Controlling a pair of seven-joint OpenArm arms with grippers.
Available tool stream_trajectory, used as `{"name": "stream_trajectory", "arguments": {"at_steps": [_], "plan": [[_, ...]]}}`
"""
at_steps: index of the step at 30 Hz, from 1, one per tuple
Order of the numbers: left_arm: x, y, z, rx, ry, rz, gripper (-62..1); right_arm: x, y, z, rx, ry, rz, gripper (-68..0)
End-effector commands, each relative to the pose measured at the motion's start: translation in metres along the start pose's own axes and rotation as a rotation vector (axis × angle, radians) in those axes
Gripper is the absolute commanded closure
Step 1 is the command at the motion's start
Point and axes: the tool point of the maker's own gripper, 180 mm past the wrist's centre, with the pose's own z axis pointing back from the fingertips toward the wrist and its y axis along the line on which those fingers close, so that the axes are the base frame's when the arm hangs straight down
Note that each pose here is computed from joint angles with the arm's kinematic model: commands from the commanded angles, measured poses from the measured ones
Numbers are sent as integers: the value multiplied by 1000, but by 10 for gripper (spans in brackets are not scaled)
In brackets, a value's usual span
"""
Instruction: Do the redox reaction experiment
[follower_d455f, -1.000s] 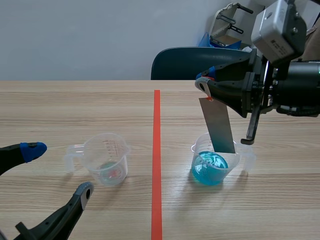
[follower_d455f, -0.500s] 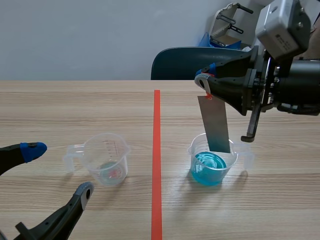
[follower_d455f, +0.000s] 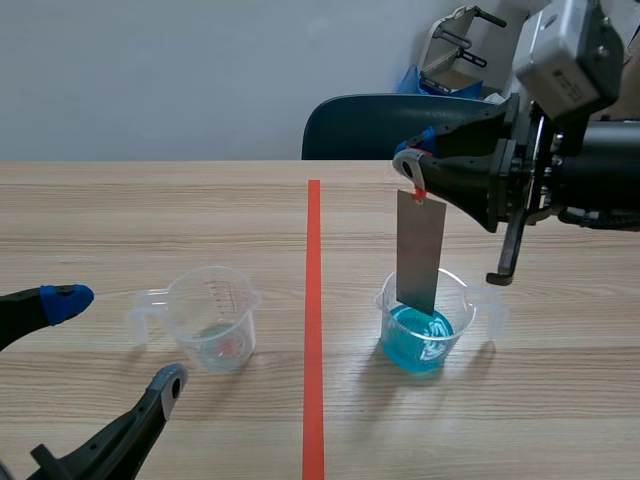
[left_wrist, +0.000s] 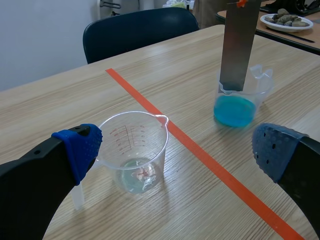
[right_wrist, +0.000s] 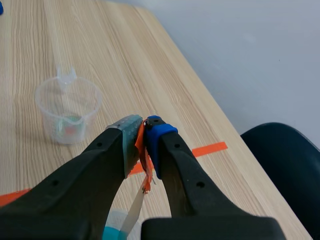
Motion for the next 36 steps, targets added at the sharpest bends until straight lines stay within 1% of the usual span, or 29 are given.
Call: {"name": "stream_trajectory", "arguments": {"at_steps": [1, 15, 20, 23, 36], "plan": [[7, -2, -2, -2, -28, 4, -623, 7, -1, 2, 8, -22, 1, -6], [7, -2, -2, -2, -30, 4, -623, -22, 22, 6, 41, 70, -19, -6], [7, -2, -2, -2, -29, 4, -623, -44, 24, 8, 32, 123, -35, -6], [7, -2, -2, -2, -29, 4, -623, -54, 25, 9, 24, 140, -52, -6], [7, -2, -2, -2, -30, 3, -623, -56, 25, 9, 21, 142, -58, -6]]}}
